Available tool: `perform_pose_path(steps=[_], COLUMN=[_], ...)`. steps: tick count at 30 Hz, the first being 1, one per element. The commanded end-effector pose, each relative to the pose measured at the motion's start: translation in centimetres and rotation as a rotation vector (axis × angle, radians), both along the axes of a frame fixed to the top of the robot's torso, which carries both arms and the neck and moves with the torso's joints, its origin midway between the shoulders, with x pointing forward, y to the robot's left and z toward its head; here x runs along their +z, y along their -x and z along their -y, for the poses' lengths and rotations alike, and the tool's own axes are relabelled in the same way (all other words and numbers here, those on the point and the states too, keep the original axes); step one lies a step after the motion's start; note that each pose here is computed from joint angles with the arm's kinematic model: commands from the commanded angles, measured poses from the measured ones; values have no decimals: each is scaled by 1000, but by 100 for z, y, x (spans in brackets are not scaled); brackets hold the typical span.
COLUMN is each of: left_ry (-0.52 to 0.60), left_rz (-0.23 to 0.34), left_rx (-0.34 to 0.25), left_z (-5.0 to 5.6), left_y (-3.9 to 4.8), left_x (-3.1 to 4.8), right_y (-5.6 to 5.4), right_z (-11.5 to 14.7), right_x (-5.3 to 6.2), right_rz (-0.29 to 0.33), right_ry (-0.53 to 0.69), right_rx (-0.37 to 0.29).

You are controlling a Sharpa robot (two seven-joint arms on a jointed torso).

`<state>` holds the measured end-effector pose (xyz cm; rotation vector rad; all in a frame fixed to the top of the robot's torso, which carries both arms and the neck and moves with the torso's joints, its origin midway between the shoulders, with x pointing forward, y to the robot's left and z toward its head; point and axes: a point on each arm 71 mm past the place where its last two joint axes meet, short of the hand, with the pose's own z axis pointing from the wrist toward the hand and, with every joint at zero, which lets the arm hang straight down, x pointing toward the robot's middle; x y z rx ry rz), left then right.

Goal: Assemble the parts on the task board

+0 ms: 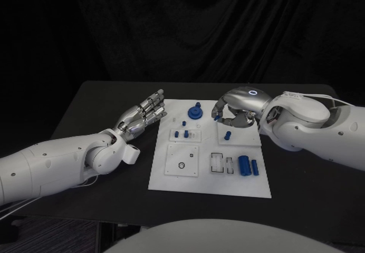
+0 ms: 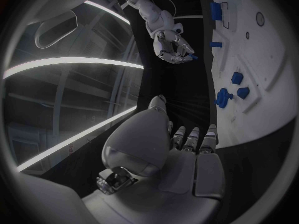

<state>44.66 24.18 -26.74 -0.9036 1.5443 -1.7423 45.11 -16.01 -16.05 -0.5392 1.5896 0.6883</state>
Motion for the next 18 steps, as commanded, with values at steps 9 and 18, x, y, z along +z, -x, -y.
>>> perform_pose_path(steps=[9, 18], left_ry=[71, 70], left_rz=[78, 67], left_rx=[-3, 1], left_z=[11, 1], left_y=[21, 58], left_x=[53, -5], right_y=[444, 518], right_z=[-551, -742], right_x=[-319, -582], right_rz=[-32, -90], right_ry=[54, 114], right_rx=[216, 246])
